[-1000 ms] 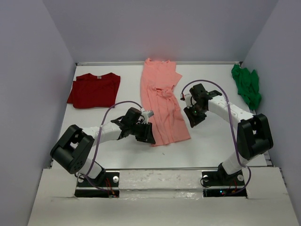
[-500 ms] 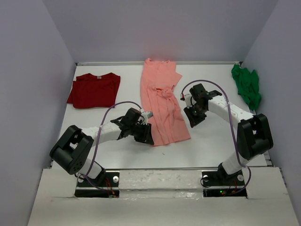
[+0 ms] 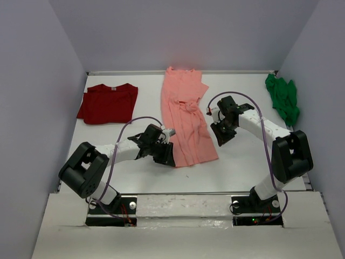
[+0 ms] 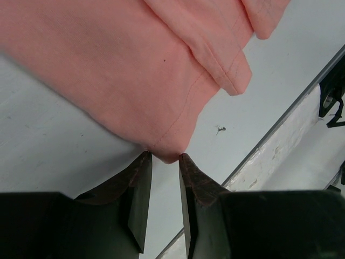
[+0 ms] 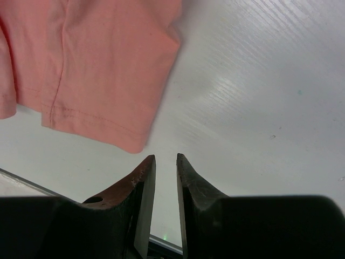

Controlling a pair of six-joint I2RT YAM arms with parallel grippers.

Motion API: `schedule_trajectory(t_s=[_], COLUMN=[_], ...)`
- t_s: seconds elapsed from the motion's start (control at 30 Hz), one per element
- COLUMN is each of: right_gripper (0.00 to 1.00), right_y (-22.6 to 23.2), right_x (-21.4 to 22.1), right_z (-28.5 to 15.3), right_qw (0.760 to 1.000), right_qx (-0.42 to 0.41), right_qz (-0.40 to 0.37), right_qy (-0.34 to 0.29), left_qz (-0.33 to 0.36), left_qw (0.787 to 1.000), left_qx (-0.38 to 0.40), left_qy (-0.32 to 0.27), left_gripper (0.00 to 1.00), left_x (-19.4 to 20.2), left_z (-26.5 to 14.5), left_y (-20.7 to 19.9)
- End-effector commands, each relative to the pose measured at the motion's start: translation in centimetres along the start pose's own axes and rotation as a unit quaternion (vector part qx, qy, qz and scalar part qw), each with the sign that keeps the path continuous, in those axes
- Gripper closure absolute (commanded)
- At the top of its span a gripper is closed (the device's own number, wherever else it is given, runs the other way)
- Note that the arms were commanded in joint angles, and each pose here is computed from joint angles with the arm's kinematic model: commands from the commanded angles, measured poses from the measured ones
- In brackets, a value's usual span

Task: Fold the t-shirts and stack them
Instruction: Fold the tshirt

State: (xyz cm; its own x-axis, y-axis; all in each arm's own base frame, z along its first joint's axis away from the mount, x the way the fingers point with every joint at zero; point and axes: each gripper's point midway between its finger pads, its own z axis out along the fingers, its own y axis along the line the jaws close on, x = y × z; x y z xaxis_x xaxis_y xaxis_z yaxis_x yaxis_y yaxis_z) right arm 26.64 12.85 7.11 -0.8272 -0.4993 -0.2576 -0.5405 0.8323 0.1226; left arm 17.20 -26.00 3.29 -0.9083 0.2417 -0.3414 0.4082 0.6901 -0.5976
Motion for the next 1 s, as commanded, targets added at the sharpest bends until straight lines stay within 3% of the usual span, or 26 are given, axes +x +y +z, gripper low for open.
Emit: schedule_trajectory(t_s=[0.0,0.27,0.37,0.53,0.97], right_gripper=[0.72,0.73,0.75,0.76,0.67], right_y=[0.1,0.3,0.7,1.3,2.9], right_x=[-0.7,-0.3,0.1,0.6,2.8], right_z=[-0.1,0.0,0.0,0.6,3.0], right_qw=[1.0,1.0,1.0,0.999,0.991], right_qx=[-0.009,-0.015,-0.025,-0.044,-0.102], right_qz=[-0.006,-0.01,-0.013,0.0,0.029], right_qy=[-0.016,-0.013,-0.009,0.012,0.08], left_qz=[0.01,0.013,0.014,0.021,0.032], left_qw=[1.0,1.0,1.0,1.0,0.999], left_qx=[0.004,-0.002,-0.003,-0.008,-0.005], left_qy=[-0.001,0.007,0.006,-0.001,-0.022], left_gripper=[0.63,0.63,0.69,1.0,1.0], left_x=[-0.9,-0.9,-1.0,-1.3,-2.0], left_z=[0.2,1.0,1.0,0.8,0.1], left_y=[-0.5,-0.6,-0.6,-0.6,-1.0])
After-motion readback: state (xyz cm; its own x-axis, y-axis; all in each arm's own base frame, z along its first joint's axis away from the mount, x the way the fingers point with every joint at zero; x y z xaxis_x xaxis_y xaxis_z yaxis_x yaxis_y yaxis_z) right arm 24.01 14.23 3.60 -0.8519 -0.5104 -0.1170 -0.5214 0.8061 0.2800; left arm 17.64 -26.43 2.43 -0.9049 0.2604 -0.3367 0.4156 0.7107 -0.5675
